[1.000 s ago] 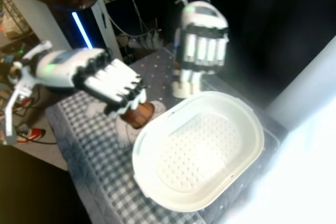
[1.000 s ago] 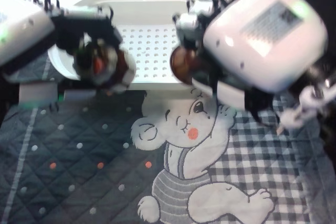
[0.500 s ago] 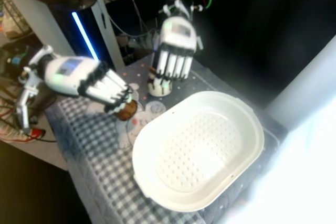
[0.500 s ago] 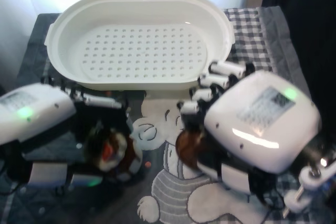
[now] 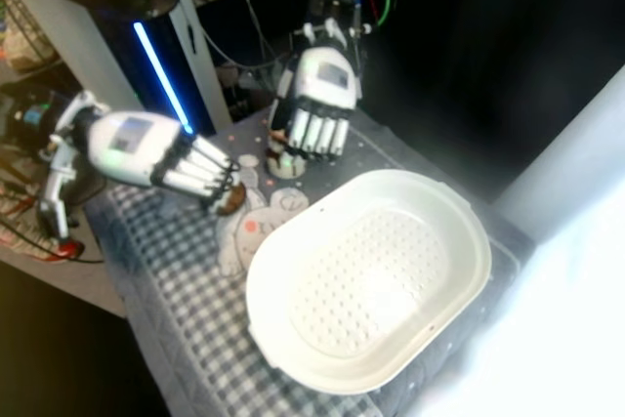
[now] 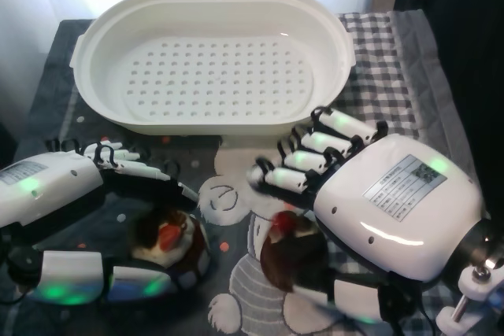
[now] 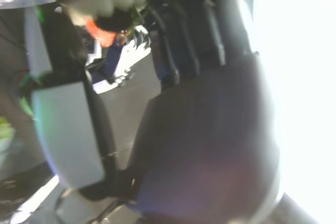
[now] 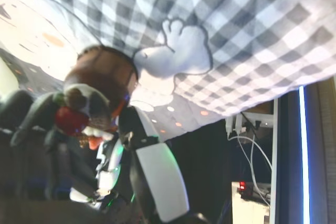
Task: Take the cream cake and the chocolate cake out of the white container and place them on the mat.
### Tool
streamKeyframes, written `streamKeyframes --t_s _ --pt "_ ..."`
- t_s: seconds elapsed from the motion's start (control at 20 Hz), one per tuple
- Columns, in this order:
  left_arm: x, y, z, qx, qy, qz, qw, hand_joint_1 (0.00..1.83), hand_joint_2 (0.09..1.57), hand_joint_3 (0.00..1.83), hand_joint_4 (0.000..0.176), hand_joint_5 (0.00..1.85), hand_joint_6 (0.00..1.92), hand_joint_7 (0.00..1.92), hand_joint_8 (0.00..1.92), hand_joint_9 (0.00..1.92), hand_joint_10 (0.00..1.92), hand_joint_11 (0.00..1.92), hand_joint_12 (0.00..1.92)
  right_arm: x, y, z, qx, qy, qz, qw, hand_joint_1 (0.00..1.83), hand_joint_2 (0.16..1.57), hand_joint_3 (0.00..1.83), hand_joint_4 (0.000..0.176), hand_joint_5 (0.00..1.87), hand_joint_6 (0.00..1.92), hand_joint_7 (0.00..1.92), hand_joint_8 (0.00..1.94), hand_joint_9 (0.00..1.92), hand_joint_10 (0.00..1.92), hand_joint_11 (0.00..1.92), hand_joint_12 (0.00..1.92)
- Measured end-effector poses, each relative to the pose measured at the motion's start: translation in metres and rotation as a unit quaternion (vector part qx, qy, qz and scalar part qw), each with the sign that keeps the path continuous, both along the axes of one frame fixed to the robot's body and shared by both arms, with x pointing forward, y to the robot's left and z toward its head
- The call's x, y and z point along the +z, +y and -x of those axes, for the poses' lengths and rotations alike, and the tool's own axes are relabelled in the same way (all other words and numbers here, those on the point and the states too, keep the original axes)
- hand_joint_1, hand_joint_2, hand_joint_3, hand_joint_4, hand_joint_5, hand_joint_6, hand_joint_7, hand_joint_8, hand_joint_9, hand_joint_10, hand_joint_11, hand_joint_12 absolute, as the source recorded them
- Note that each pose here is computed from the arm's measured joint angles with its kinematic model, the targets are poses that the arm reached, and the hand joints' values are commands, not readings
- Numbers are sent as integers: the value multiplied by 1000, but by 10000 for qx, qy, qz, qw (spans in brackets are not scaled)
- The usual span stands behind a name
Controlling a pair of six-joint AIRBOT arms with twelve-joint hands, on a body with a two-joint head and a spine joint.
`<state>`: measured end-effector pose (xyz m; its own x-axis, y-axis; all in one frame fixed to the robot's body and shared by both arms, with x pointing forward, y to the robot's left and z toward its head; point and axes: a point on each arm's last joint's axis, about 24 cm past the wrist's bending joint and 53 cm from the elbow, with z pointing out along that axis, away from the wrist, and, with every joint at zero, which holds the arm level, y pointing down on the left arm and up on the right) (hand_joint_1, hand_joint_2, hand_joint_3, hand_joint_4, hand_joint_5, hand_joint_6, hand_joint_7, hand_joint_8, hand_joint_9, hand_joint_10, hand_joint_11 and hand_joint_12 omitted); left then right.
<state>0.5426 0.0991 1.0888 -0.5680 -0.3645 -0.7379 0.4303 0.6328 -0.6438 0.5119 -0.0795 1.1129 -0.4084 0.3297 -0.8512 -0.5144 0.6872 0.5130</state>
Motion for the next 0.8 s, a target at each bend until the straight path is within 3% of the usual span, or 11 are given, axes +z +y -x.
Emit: streamKeyframes --t_s 0.15,0.3,0.4,0.45,0.5,0.55,0.6,0.65,0.7,0.75,0.8 --pt "6 13 -1 191 -67 61 9998 431 916 5 22 510 15 551 76 272 775 76 1451 8 -9 -7 -194 -109 -91 9997 662 955 6 0 337 15 361 40 267 330 0 1389" --pt "26 33 -9 547 -352 316 9974 269 1155 10 0 652 54 744 148 477 822 260 1313 28 -22 -15 -439 -470 -268 9976 310 1173 30 0 455 125 518 92 320 596 0 1586" --pt "58 45 -20 758 -855 622 9915 328 1255 2 0 796 100 828 334 646 828 455 1232 58 -40 -24 -715 -987 -455 9915 56 1291 25 0 373 621 626 311 419 863 150 1598" --pt "80 50 -26 863 -1195 840 9855 352 1282 3 0 901 124 903 382 786 772 597 1159 74 -53 -31 -911 -1306 -596 9854 56 1311 16 0 422 735 702 486 535 925 278 1552" --pt "88 52 -28 888 -1322 919 9829 438 1312 1 0 939 106 950 346 858 695 621 1183 79 -57 -33 -985 -1407 -652 9830 124 1334 15 0 440 883 720 646 584 984 372 1515" --pt "109 56 -31 939 -1655 1148 9750 799 1259 0 117 779 1087 999 250 930 592 695 1170 90 -67 -37 -1144 -1651 -759 9767 244 1349 13 0 295 1020 639 686 573 933 401 1431" --pt "132 58 -33 910 -2031 1342 9656 890 1257 0 114 731 1317 1039 183 983 544 759 1129 101 -77 -41 -1255 -1891 -807 9706 315 1373 14 0 170 1107 552 780 541 981 392 1477" --pt "152 54 -33 794 -2361 1473 9572 1123 1197 12 8 760 1237 945 972 1036 477 852 1022 112 -87 -44 -1352 -2120 -835 9643 239 1378 11 0 33 1145 437 920 474 1090 347 1618" --pt "171 49 -33 674 -2645 1594 9487 994 1239 14 10 735 1342 887 827 1001 680 875 937 124 -98 -45 -1484 -2355 -896 9563 62 1407 18 0 6 922 336 888 405 1068 318 1612" --pt "190 40 -30 539 -2947 1742 9380 1133 1216 3 0 726 1300 893 1146 956 825 884 924 138 -109 -44 -1609 -2587 -975 9475 12 1427 14 0 0 773 327 779 397 1006 294 1581" --pt "208 30 -25 358 -3260 1892 9255 1166 1197 3 0 760 1268 897 1168 929 902 882 933 153 -119 -42 -1709 -2837 -1031 9379 2 1377 0 0 70 601 416 730 443 1028 149 1564"
